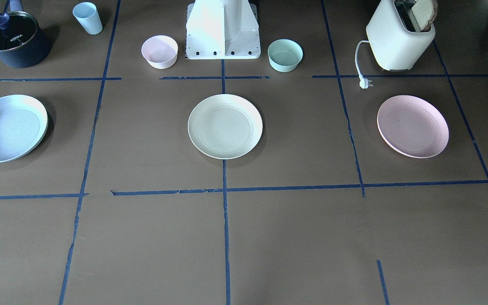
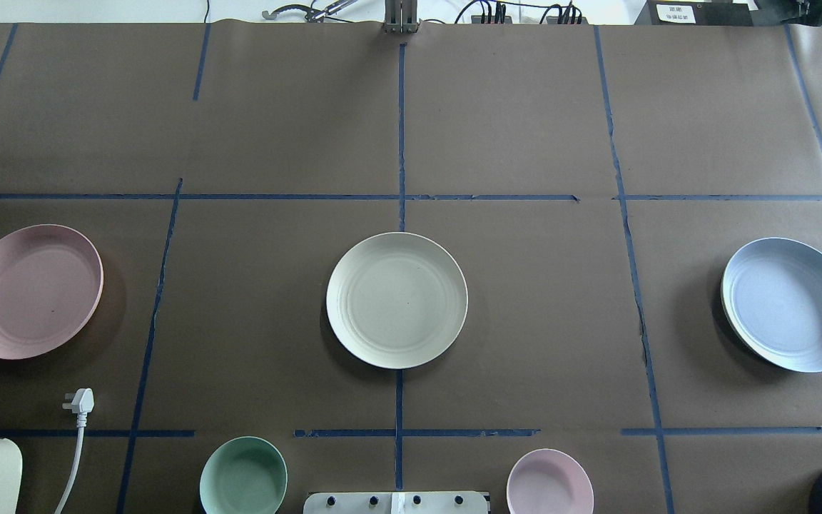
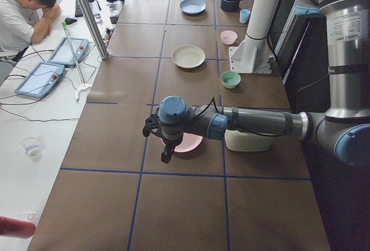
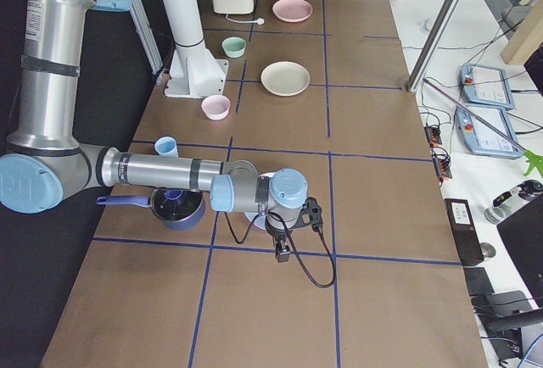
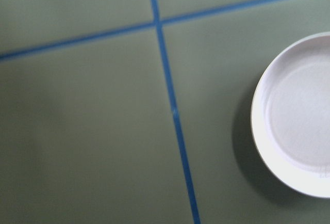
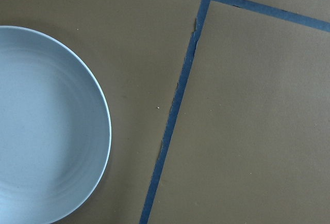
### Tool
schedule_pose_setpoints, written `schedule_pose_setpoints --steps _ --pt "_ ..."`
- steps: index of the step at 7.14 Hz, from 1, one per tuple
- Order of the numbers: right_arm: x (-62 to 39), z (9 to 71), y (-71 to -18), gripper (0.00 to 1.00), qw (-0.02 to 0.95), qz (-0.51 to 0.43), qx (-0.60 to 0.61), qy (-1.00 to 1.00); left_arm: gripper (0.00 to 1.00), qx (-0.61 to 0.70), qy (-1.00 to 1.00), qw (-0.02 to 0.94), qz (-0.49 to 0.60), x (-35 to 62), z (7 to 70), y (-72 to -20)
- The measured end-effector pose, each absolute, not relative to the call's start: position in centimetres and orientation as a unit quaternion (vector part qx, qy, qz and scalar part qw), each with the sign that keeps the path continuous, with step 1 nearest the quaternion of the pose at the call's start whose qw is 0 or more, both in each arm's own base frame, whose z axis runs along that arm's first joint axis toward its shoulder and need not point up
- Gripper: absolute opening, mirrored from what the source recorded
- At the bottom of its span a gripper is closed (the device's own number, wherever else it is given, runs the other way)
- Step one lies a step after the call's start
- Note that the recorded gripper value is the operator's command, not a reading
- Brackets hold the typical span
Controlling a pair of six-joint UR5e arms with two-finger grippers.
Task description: Stack three plates with pink and blue
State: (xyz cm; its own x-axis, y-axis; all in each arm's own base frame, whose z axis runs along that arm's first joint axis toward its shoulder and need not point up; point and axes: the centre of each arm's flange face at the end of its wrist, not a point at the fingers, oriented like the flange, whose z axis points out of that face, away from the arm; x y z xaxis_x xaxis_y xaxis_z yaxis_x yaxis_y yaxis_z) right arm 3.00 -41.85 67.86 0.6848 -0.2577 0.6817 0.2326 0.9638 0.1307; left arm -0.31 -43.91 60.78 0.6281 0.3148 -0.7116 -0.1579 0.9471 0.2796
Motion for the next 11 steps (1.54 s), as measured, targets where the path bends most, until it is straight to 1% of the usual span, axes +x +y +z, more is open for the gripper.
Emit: schedule_pose_setpoints --steps 1,4,5,6,7,8,9,11 --pt "3.0 67.9 -41.9 1.0 0.918 -0.134 0.017 -0.374 1.0 0.081 0.421 0.896 0.117 2.9 61.7 -44.1" --pt "3.0 67.9 -41.9 1.0 0.918 -0.134 0.016 -0.374 1.0 0.071 0.43 0.9 0.016 10.6 67.1 -43.4" --pt "3.0 67.9 -41.9 1.0 0.918 -0.134 0.016 -0.374 1.0 0.068 0.425 0.903 0.003 12.8 68.0 -43.1" --pt "3.0 67.9 -41.9 1.0 0.918 -0.134 0.016 -0.374 0.85 0.062 0.422 0.904 0.003 14.5 68.5 -42.7" --pt "2.9 67.9 -41.9 1.0 0.918 -0.134 0.016 -0.374 0.26 0.056 0.422 0.905 0.007 15.6 68.8 -42.5" --pt "3.0 67.9 -41.9 1.0 0.918 -0.134 0.016 -0.373 0.06 0.053 0.422 0.905 0.01 16.2 68.9 -42.5" --pt "3.0 67.9 -41.8 1.0 0.918 -0.134 0.016 -0.373 0.0 0.052 0.424 0.904 0.012 16.4 68.9 -42.6" --pt "3.0 67.9 -41.9 1.0 0.918 -0.133 0.016 -0.373 0.0 0.05 0.431 0.901 0.015 16.7 68.4 -42.7"
